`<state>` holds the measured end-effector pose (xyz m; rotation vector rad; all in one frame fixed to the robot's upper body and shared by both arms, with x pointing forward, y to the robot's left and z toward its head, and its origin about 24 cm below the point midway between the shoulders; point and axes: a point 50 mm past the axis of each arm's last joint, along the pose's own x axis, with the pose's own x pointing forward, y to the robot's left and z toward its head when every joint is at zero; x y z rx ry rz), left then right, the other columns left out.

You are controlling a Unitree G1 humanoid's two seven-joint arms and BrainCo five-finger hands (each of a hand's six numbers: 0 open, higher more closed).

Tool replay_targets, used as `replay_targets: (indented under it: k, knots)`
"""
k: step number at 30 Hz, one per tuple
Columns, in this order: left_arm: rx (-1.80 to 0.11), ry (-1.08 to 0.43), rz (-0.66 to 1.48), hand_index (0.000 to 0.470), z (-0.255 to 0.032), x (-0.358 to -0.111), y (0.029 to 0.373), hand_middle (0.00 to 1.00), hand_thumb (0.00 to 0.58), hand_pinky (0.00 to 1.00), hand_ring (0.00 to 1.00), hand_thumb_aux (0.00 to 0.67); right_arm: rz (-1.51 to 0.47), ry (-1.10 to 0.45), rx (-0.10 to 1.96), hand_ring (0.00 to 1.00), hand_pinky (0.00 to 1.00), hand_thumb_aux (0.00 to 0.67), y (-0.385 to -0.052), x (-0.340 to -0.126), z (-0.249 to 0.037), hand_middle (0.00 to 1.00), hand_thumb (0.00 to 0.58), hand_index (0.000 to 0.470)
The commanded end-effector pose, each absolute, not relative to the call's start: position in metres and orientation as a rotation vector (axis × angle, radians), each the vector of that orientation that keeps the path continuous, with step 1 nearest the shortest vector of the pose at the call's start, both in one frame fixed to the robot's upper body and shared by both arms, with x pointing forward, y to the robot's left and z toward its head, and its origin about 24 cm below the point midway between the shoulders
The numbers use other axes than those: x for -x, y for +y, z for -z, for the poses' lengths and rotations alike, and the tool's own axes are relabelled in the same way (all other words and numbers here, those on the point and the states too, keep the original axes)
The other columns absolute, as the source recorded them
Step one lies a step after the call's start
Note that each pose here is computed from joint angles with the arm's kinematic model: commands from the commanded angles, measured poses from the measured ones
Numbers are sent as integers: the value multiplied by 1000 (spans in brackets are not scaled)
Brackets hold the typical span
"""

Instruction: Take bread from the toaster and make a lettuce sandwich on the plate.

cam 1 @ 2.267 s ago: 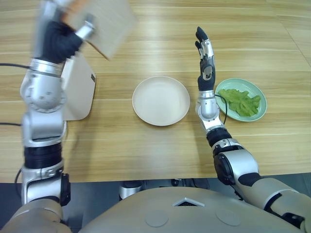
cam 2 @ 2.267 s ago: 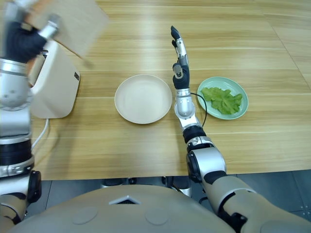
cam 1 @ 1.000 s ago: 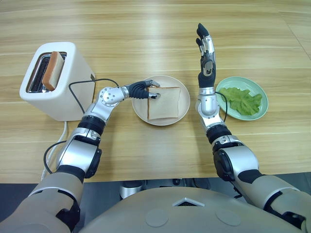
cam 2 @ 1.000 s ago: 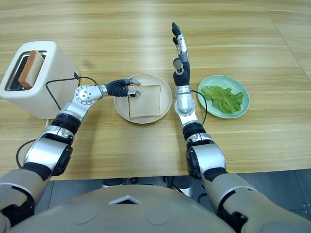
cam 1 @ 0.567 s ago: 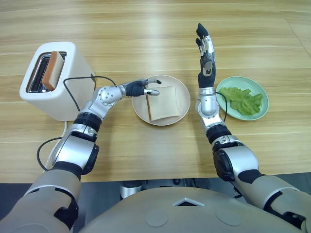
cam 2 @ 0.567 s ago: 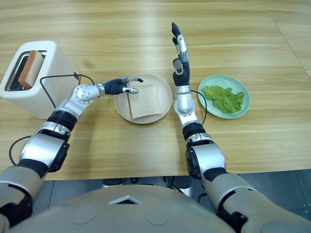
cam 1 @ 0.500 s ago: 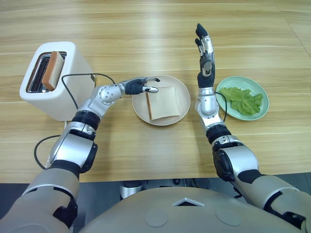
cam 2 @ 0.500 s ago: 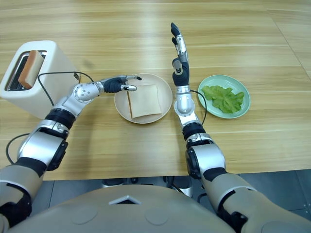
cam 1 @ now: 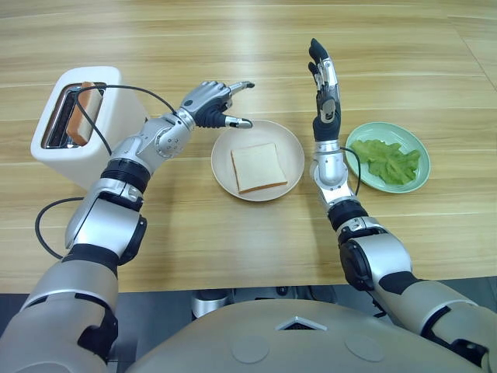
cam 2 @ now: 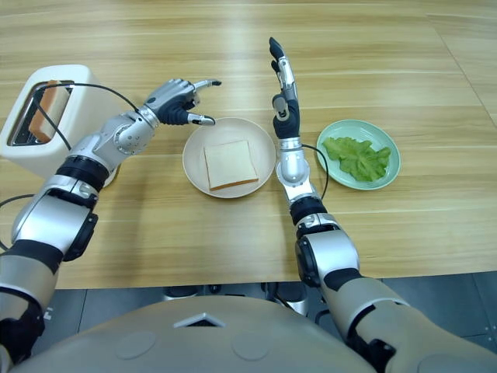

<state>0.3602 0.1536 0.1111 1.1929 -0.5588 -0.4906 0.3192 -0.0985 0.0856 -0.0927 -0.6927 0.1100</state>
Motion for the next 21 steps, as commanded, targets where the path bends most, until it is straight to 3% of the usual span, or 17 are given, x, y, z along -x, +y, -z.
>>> replay_targets:
  k: [1, 6, 7, 8, 14, 21]
  knots:
    - [-1075, -589, 406, 0, -119, -358, 160, 1000, 0, 1000, 1000, 0, -113, -707, 104, 0, 0, 0, -103, -319, -87, 0, 0, 0]
    - [-655, -603, 277, 0, -129, -342, 167, 1000, 0, 1000, 1000, 0, -84, -833, 211, 0, 0, 0, -136, -315, -110, 0, 0, 0]
    - [-585, -604, 271, 0, -128, -335, 167, 322, 0, 322, 322, 0, -78, -853, 266, 0, 0, 0, -148, -313, -113, 0, 0, 0]
    - [-529, -607, 270, 0, -128, -328, 167, 0, 0, 0, 0, 0, -64, -867, 336, 0, 0, 0, -162, -310, -116, 0, 0, 0]
    - [-257, -552, 150, 0, -121, -294, 180, 0, 0, 0, 0, 0, 104, -697, 760, 0, 0, 0, -260, -297, -112, 0, 0, 0]
    - [-197, -508, 98, 0, -112, -283, 184, 0, 0, 0, 0, 0, 177, -352, 1287, 0, 0, 0, -325, -291, -84, 0, 0, 0]
